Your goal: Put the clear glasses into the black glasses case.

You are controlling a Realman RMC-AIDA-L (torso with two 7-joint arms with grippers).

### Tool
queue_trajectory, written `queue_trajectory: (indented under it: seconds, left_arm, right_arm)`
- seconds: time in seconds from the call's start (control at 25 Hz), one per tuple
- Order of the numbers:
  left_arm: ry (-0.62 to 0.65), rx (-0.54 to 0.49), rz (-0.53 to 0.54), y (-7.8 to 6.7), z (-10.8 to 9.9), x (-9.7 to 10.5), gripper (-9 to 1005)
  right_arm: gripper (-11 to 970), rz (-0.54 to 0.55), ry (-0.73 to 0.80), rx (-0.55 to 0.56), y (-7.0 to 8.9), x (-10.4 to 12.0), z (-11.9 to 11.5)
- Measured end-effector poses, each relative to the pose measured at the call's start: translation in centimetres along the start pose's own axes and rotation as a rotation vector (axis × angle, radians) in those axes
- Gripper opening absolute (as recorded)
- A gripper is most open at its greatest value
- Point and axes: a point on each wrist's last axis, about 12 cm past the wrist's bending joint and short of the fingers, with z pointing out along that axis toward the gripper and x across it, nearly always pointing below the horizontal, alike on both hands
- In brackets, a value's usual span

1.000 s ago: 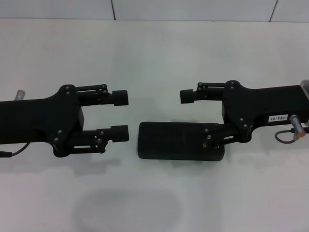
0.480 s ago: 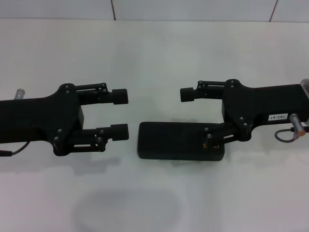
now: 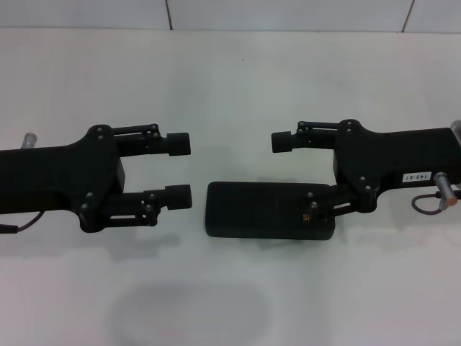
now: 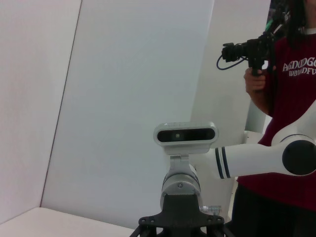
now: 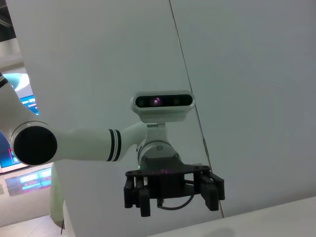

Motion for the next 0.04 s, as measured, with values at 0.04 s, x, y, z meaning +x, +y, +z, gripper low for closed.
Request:
queue_trajectory:
  seconds: [0.04]
  left_arm:
    - [0.000,-0.001,0.000,-0.01,-0.02,0.01,699]
  right_arm:
    - [886,0.000,0.000,0.000,0.00,0.01,0.00]
